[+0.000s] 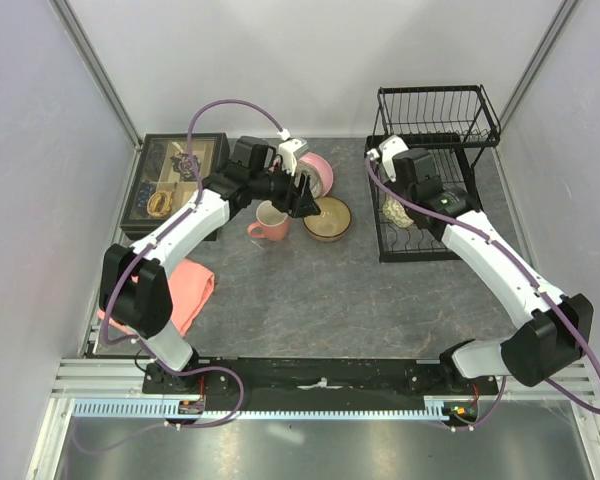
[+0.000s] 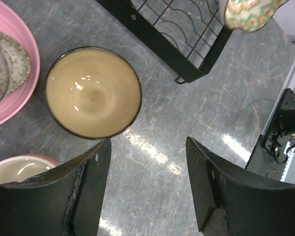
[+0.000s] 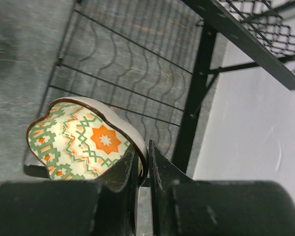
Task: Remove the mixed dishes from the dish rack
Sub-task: Pick up the bowl from the dish rack.
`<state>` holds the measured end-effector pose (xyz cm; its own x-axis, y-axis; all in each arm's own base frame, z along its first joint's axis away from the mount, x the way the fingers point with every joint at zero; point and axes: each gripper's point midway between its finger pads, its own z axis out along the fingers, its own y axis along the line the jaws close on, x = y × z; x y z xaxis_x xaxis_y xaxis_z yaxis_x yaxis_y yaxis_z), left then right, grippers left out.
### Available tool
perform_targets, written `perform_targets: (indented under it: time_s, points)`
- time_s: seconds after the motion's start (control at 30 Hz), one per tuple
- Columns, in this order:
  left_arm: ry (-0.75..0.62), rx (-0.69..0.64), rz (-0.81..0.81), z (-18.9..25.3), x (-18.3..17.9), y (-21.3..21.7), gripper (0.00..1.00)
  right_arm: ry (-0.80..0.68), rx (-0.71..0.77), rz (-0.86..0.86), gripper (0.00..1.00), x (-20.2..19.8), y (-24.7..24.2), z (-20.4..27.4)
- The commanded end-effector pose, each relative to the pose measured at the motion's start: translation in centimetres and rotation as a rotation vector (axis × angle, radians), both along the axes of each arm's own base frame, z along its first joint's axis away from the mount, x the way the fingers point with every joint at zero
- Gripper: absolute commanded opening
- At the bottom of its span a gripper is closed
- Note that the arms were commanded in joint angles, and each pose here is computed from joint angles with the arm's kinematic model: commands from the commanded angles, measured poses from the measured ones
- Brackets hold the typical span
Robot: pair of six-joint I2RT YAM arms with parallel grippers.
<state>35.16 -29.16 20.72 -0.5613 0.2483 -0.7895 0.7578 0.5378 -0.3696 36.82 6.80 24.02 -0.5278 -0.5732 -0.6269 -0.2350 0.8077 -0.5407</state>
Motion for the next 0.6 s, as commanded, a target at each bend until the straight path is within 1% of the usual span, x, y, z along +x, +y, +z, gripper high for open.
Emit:
perform_targets:
  time_s: [0.0,0.2,0.4,0.57]
  points:
    - [-0.055,-0.082,0.005,3.9,0.3,-1.9,0.69,-0.086,0.106,0.098,0.0,0.2,2.9,3.7]
    - [-0.001,-0.113,0.045,3.6,0.9,-3.4,0.69,-0.039,0.145,0.189,0.0,0.0,6.1,2.3]
    - [-0.055,-0.129,0.1,4.1,0.6,-5.1,0.69,-0.029,0.175,0.218,0.0,0.4,8.2,1.5]
    - [-0.067,-0.098,0.137,2.8,-0.3,-6.9,0.69,-0.038,0.227,0.245,0.0,0.6,9.6,1.7]
